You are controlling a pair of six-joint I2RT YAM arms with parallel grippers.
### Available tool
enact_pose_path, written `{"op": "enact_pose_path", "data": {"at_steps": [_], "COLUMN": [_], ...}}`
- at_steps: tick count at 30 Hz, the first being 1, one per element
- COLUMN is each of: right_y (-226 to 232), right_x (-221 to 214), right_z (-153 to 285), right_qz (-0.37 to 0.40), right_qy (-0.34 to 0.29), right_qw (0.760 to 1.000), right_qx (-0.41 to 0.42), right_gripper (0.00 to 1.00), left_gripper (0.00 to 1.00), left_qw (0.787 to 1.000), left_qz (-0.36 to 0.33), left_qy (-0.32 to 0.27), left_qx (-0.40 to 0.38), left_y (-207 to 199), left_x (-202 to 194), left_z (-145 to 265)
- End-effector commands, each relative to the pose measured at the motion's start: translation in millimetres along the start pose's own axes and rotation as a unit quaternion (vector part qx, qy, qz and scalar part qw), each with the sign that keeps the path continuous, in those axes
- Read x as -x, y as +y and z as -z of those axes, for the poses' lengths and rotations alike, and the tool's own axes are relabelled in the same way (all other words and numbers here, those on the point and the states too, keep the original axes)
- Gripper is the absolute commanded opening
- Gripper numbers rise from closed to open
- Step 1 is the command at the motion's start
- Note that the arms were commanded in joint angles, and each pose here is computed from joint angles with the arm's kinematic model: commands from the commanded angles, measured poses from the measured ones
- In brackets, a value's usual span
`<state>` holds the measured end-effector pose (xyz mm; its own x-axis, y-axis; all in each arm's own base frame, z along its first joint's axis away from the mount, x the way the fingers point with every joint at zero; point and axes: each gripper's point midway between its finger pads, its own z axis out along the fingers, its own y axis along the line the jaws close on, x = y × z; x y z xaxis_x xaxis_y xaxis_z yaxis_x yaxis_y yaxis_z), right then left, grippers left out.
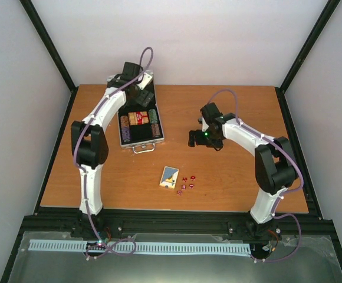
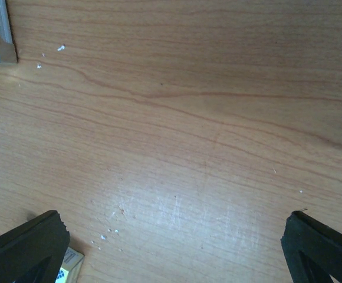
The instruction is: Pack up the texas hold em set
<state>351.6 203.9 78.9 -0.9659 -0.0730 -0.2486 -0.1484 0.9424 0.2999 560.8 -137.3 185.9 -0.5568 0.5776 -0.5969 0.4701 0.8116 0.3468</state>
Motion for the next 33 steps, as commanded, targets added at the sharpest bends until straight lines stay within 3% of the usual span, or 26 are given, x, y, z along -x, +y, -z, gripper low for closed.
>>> {"op": "enact_pose_path", "data": {"at_steps": [1, 4, 8, 13, 20, 26, 33], "right_y": [1, 0, -1, 0, -1, -1, -2], "right_x": [0, -3, -8, -13, -16, -16, -16], "right_z": [12, 14, 11, 9, 7, 12, 17], "right_qz": [0.011, 0.014, 0.014, 0.012, 0.019, 0.031, 0.039], "right_qy": [-0.015, -0.015, -0.012, -0.012, -0.013, -0.016, -0.021], "right_qw": [1.000, 1.000, 1.000, 1.000, 1.000, 0.999, 0.999], "right_qx": [0.006, 0.004, 0.008, 0.019, 0.020, 0.016, 0.013], "right_gripper": [1.00, 1.00, 1.00, 1.00, 1.00, 1.00, 1.00], "left_gripper": [1.00, 1.00, 1.00, 1.00, 1.00, 1.00, 1.00], "left_qw": [0.978, 0.958, 0.936, 0.945, 0.950, 0.949, 0.958], "left_qz": [0.180, 0.258, 0.335, 0.320, 0.310, 0.314, 0.285], "left_qy": [0.094, 0.111, 0.081, 0.051, -0.008, -0.009, -0.021], "left_qx": [-0.046, -0.048, -0.073, -0.043, -0.039, -0.032, -0.024], "left_y": [-13, -24, -43, -43, -33, -28, -7], "left_x": [-43, -59, -67, -73, -50, -43, -1], "left_z": [-20, -19, 0, 28, 61, 54, 43]}}
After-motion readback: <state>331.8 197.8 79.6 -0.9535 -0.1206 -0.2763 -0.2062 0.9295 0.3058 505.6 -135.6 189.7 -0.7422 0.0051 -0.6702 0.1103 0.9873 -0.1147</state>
